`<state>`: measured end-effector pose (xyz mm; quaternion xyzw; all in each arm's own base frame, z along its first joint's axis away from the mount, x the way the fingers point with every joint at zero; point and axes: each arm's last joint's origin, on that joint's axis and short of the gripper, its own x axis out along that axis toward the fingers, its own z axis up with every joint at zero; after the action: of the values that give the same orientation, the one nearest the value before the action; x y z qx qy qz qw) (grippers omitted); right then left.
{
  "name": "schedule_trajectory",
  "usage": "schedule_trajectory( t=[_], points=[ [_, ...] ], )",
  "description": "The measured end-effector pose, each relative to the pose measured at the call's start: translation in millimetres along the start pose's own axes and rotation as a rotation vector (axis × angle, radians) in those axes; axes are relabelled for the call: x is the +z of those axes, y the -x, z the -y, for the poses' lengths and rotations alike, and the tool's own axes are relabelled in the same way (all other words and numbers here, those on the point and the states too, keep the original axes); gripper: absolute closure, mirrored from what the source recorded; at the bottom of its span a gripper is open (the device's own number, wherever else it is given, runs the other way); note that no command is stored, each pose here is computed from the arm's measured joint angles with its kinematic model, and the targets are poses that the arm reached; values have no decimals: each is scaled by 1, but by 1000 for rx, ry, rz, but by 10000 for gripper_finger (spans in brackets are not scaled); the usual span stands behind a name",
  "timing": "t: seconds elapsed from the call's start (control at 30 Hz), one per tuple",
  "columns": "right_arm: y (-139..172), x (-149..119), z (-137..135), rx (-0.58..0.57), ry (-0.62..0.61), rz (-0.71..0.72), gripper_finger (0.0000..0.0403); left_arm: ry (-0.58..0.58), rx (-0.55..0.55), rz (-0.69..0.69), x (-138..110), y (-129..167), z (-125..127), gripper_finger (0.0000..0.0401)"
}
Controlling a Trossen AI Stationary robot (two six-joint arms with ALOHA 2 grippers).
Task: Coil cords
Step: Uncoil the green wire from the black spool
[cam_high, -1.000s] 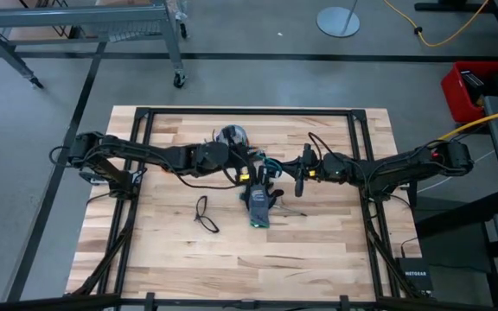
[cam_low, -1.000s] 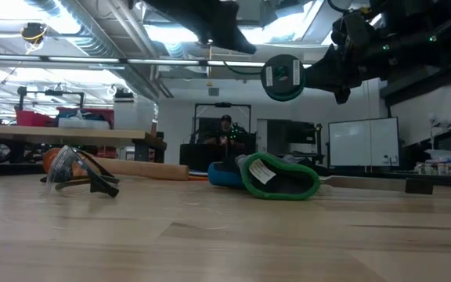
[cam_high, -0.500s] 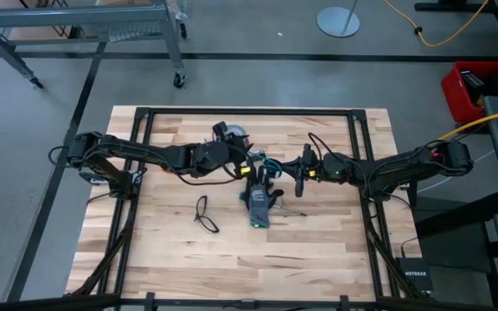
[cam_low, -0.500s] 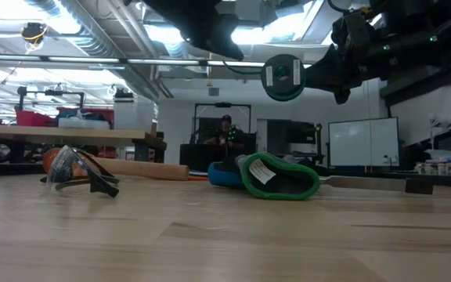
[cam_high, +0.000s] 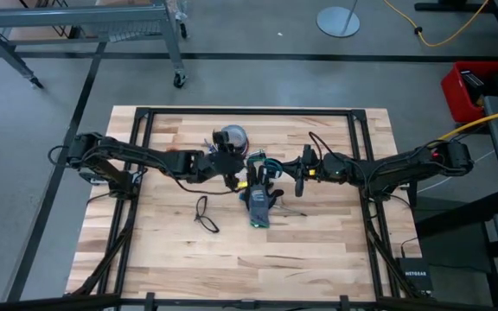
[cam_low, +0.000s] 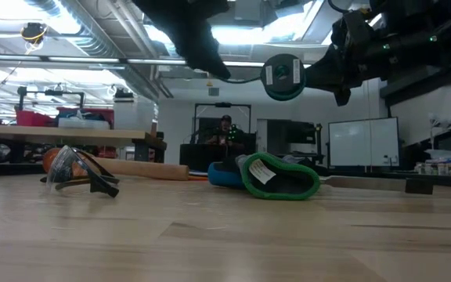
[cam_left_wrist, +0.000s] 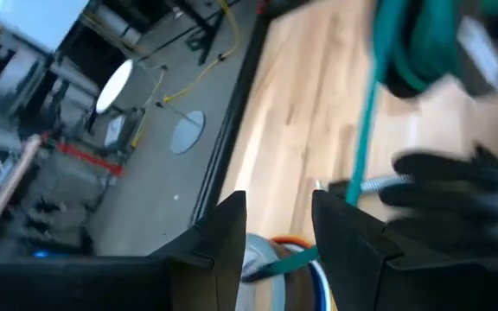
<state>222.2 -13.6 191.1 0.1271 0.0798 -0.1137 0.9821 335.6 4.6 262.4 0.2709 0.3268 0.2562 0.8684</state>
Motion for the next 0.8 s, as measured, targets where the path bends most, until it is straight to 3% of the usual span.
schedule_trajectory(
  t=[0.33,0.8],
  points=[
    [0,0,0,0,-15,0,401,-160,-33,38,5,12,13,274],
    [0,0,-1,46,-48,-12,401,-321,-29,99,11,8,11,274]
  ],
)
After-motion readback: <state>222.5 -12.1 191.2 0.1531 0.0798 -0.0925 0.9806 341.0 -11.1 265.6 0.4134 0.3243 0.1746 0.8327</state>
